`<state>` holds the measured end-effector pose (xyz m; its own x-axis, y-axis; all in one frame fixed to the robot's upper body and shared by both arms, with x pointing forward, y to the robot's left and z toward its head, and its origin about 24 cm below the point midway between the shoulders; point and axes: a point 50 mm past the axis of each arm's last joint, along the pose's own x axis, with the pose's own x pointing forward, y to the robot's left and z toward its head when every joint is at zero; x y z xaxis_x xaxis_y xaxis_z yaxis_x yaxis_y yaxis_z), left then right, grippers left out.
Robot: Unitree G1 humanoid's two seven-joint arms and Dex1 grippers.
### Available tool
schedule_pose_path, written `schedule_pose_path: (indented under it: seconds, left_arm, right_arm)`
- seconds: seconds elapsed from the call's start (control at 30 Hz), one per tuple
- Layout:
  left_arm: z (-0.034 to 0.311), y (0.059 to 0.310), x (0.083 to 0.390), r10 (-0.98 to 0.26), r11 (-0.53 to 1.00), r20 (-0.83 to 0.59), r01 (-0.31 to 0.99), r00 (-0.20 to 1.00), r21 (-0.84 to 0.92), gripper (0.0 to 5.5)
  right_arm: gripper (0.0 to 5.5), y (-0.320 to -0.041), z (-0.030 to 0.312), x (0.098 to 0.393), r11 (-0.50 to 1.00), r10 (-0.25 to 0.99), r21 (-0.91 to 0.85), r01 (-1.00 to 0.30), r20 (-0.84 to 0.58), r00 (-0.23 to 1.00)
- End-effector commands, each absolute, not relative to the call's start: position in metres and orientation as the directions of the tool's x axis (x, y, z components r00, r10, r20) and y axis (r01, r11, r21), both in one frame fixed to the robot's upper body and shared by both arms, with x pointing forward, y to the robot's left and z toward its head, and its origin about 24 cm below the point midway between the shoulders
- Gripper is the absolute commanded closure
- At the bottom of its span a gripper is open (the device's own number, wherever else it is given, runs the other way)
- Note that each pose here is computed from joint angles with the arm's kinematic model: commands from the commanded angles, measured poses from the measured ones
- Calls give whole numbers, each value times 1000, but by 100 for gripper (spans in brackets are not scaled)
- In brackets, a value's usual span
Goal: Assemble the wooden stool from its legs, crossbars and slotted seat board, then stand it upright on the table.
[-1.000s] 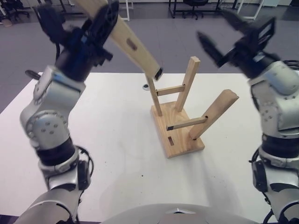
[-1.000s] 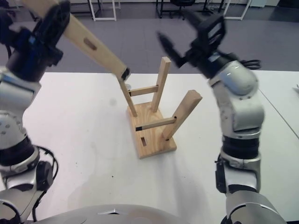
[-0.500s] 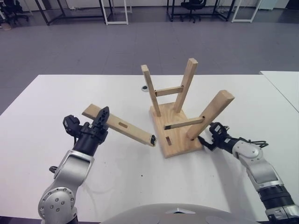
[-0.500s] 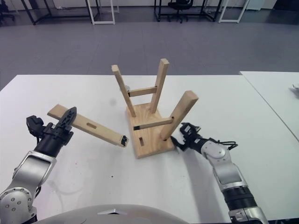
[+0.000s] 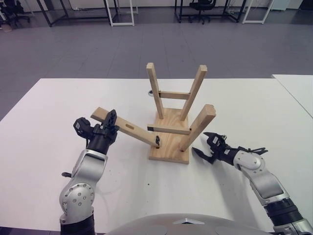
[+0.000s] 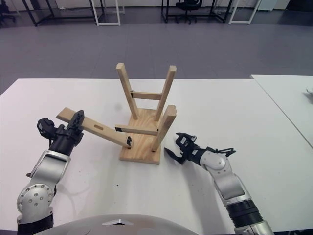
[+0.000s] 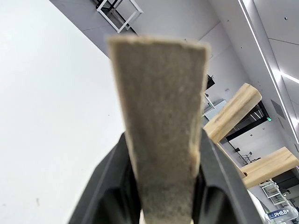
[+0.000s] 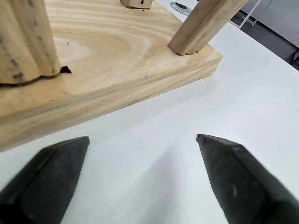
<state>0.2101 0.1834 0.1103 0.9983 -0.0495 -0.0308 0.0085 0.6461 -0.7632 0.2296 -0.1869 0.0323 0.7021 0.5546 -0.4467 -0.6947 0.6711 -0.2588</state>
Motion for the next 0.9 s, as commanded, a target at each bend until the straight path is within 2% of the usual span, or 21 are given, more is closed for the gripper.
schedule_pose_path:
  seconds: [0.03, 0.17, 0.23, 0.33, 0.4, 0.5, 0.63, 0.7, 0.8, 0.9]
  left_arm:
    - [105, 184, 206, -57, 731, -87, -18, 995, -683, 447]
    - [119, 174, 205, -72, 877, -82, 23, 994, -481, 447]
    - [128, 165, 206, -85, 903, -79, 44, 993, -428, 447]
    - [137, 151, 208, -141, 954, -112, 105, 984, -280, 447]
    - [131, 146, 208, -143, 966, -154, 104, 978, -237, 447]
    - [125, 142, 208, -138, 977, -182, 104, 974, -187, 447]
    - [121, 138, 201, -130, 987, -183, 109, 974, -118, 447]
    - [119, 134, 203, -132, 990, -185, 121, 974, -68, 447]
    - [114, 131, 210, -107, 994, -196, 111, 975, 12, 444]
    - [99, 125, 215, -108, 979, -248, 147, 963, 144, 439]
  right_arm:
    - [120, -187, 37, 236, 694, 528, -290, -660, -419, 739]
    - [120, -189, 45, 241, 709, 493, -333, -621, -396, 775]
    - [120, -188, 52, 245, 722, 477, -354, -595, -369, 798]
    - [120, -193, 97, 264, 866, 412, -265, -424, -102, 905]
    - [120, -195, 123, 269, 895, 398, -224, -385, 14, 917]
    - [120, -181, 161, 265, 875, 473, -199, -441, 156, 867]
    - [120, -157, 215, 248, 785, 613, -125, -607, 304, 730]
    - [120, -148, 238, 240, 729, 673, -142, -669, 325, 664]
    - [120, -129, 255, 232, 649, 761, -296, -701, 219, 611]
    - [120, -114, 254, 239, 625, 732, -473, -621, 80, 676]
